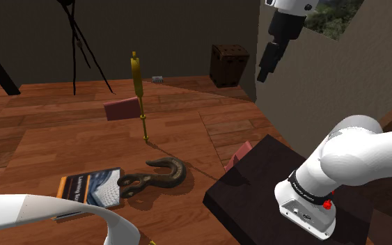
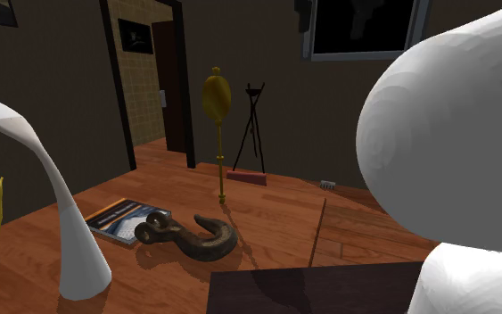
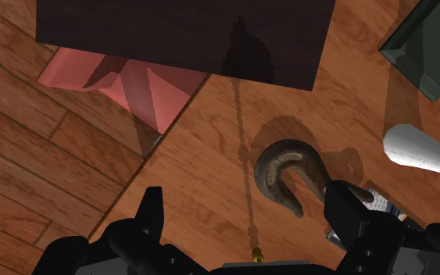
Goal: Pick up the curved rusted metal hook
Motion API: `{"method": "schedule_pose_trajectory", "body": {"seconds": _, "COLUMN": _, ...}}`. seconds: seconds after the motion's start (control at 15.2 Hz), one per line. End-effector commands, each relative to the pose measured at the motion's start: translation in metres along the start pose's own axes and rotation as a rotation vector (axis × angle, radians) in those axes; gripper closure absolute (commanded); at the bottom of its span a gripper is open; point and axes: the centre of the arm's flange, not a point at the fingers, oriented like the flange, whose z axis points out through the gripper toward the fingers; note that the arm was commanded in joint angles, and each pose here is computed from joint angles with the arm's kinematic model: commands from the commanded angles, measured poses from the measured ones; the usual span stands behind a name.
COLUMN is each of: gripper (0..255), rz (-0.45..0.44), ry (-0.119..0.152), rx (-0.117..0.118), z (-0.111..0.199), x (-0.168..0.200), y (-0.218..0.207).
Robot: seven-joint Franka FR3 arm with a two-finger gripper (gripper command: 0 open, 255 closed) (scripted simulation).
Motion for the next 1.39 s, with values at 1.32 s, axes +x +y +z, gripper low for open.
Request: {"method": "schedule_pose_trajectory", "body": {"seconds": 1.32, "gripper": 0, "rz": -0.223, "ry": -0.007, "rx": -0.083, "z": 0.208, "x": 0.124, "y": -0.119}}
